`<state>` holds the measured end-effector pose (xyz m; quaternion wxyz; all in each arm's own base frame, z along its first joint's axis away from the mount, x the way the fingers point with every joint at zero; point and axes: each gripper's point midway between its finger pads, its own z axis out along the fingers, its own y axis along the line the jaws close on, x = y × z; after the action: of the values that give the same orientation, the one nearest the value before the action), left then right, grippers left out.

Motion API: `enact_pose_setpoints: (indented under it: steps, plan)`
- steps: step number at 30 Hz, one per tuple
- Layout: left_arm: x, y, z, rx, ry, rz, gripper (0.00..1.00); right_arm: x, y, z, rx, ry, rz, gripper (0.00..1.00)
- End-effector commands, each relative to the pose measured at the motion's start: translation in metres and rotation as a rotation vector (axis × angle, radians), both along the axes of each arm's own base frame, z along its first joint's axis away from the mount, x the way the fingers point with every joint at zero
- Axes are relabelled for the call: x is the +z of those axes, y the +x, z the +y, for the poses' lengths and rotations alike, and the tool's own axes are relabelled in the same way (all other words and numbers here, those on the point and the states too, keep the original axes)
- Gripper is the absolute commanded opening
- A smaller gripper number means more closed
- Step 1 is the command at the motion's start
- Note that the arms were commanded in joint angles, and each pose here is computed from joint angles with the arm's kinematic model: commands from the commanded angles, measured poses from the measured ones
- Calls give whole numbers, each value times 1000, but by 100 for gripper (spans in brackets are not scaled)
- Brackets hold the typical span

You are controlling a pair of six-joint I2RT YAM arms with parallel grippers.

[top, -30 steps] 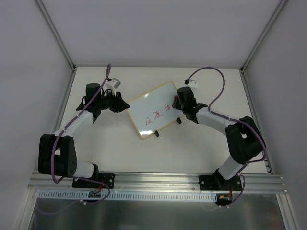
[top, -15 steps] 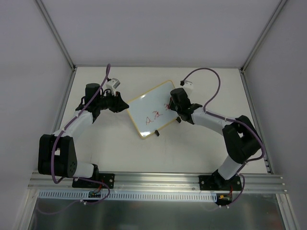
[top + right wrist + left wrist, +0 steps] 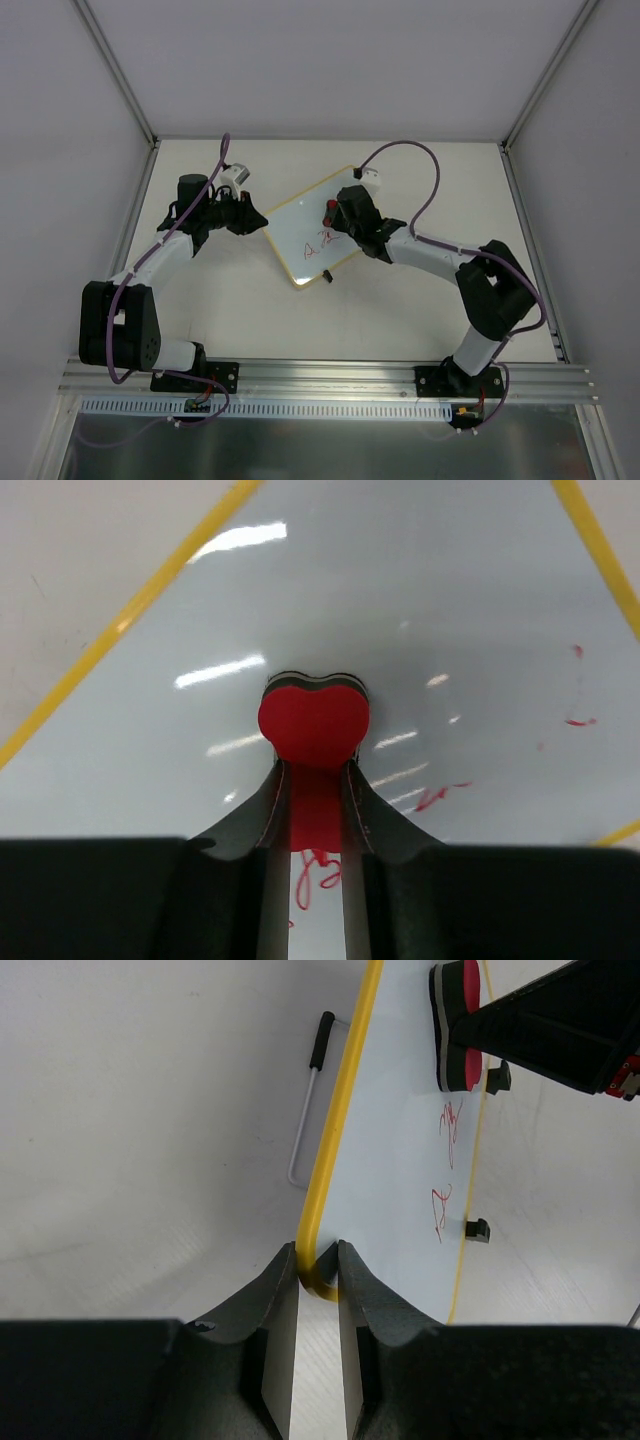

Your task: Erase the whiteboard

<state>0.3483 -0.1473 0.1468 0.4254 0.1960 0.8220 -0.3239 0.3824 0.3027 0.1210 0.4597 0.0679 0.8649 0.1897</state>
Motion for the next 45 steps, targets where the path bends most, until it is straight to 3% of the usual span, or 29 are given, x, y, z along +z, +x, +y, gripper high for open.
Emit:
enact_pose_setpoints:
  steps: [1,5,11,21,24,31,45]
  plan:
    - [0,-5,2,-23,41,-35,0,-72,-18,-61,-117,-97,175,0]
    - [2,-4,3,-22,43,-38,0,-96,-33,-98,-201,-117,232,0]
    - [2,-5,2,-26,43,-37,0,-101,-37,-115,-238,-128,244,0]
    - [1,-6,2,-30,46,-35,0,3,29,-59,-141,-7,50,0]
    - [-2,-6,3,-27,51,-30,0,14,44,-48,-133,8,36,0]
    - [0,-7,5,-20,58,-39,0,-5,49,-52,-179,23,83,0]
    - [-1,-6,5,-16,61,-36,0,-81,-3,-148,-343,-64,242,0]
